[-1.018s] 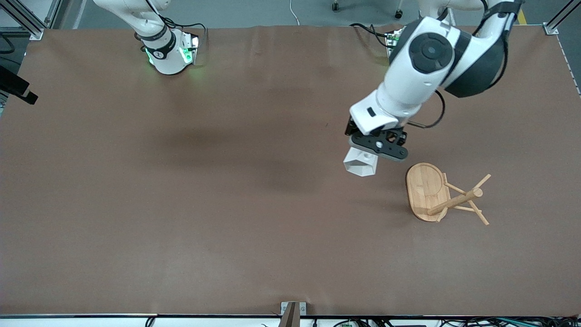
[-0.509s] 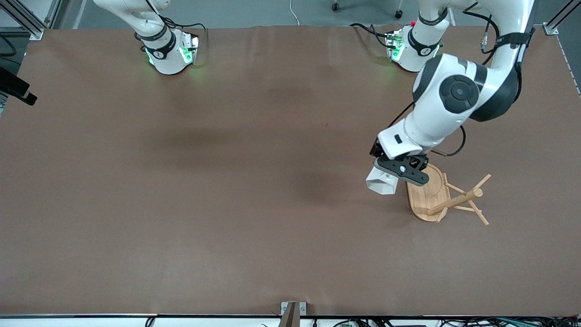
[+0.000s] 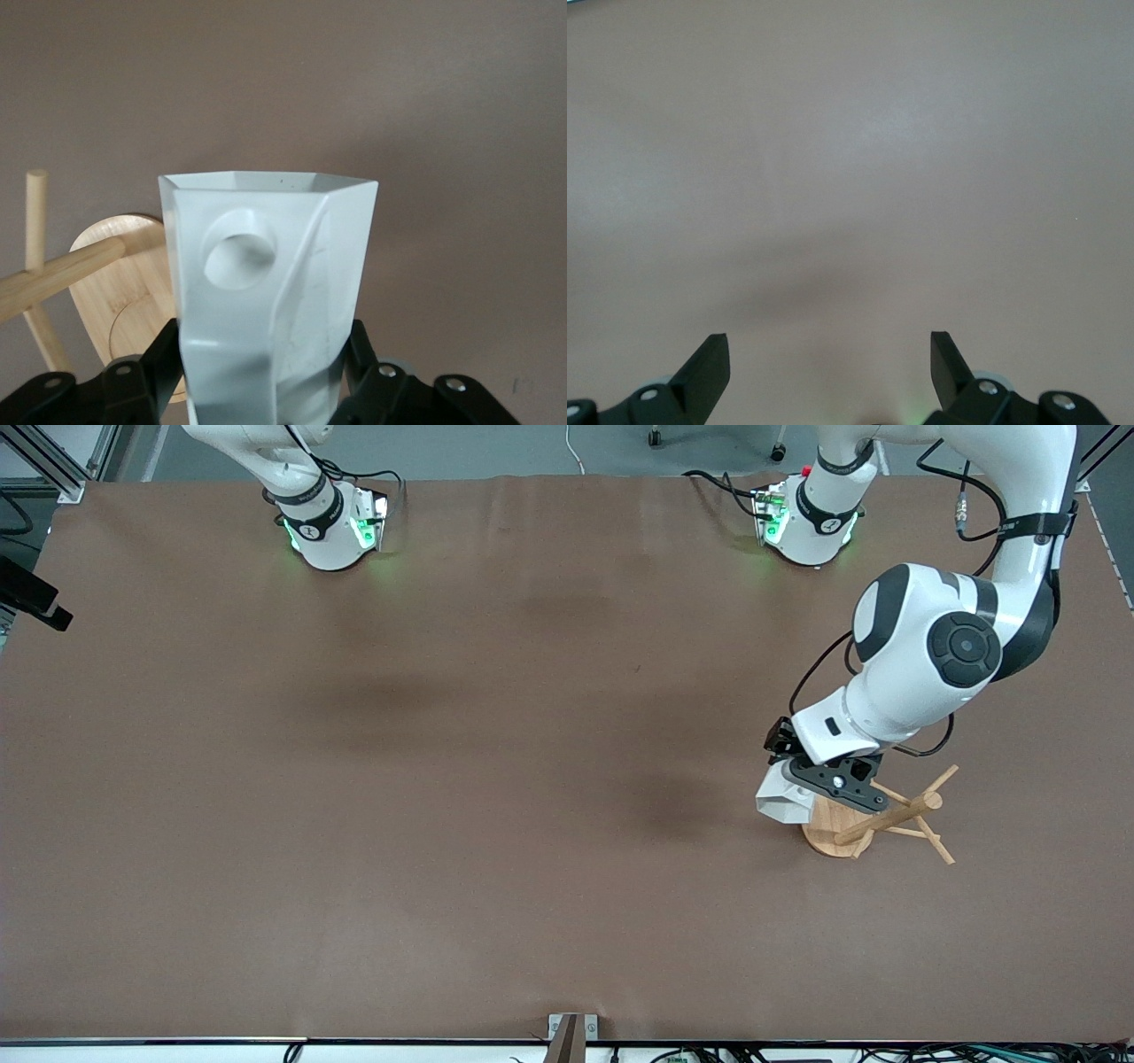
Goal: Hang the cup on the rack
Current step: 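Lower the cup handle hole onto a rack peg with the left gripper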
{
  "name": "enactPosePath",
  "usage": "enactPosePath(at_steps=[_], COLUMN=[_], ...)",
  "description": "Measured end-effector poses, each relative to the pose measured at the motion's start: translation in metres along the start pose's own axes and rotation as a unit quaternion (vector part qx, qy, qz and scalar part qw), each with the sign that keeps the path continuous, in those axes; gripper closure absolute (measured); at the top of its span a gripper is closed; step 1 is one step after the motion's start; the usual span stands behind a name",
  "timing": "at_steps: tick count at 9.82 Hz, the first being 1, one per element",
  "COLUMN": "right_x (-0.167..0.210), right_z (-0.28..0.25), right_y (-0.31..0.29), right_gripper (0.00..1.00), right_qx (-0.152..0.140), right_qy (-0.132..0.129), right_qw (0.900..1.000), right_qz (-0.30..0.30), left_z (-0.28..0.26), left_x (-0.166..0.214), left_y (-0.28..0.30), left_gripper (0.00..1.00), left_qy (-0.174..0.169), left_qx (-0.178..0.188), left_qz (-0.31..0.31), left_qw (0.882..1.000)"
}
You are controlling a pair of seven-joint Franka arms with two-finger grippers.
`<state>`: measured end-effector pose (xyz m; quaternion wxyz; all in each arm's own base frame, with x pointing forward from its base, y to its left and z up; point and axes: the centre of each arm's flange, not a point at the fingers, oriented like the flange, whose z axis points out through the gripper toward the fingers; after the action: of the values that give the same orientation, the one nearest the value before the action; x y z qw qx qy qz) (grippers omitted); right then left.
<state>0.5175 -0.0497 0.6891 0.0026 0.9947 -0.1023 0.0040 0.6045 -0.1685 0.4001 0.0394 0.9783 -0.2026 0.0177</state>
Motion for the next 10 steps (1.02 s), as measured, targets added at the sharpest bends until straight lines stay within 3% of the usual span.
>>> enactPosePath(at_steps=[10], right_x=[0.000], right_z=[0.000], right_y=[0.000], right_gripper=[0.00], right_qx=[0.000], right_qy=[0.000], right_qw=[1.000], right_qz=[0.000], left_z=[0.006], left_x=[-0.024], left_y=[-0.040], left_gripper=[0.25], left_qy=[-0.017], left_qx=[0.006], left_qz=[-0.039], left_qw=[0.999])
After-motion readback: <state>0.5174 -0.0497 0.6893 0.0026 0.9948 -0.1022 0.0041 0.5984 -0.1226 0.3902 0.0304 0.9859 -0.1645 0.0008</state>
